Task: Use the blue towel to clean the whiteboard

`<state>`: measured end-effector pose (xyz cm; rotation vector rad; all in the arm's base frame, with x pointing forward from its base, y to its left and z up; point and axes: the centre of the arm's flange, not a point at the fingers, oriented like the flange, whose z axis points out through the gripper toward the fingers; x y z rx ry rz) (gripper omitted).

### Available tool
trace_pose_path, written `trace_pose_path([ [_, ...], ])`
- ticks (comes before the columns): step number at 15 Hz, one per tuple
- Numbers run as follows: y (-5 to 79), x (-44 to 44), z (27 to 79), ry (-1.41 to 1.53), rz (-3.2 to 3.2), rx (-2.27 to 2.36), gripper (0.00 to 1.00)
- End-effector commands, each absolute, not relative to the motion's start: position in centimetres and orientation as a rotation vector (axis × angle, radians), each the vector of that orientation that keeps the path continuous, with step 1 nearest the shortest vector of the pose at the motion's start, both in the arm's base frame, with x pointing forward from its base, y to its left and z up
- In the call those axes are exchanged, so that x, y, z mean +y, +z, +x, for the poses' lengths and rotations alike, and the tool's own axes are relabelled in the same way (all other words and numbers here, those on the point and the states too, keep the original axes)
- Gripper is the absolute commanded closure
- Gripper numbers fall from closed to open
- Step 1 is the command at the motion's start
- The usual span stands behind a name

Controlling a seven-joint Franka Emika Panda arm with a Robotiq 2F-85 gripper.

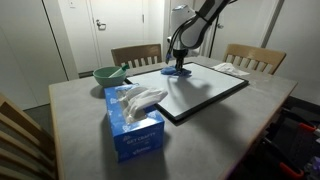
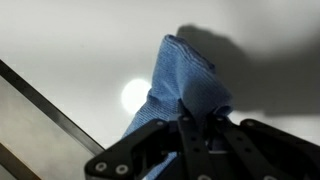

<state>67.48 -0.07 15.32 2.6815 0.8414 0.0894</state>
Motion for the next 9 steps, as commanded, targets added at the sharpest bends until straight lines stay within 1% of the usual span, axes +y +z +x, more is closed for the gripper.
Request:
trace_pose_path([
  [1, 11.0, 6.3, 67.5, 0.100, 2.770, 1.036, 0.97],
  [6, 12.1, 12.1, 67.6, 0.143, 2.862, 1.268, 0.97],
  [9, 11.7, 12.8, 67.3, 0.146, 2.886, 1.344, 0.97],
])
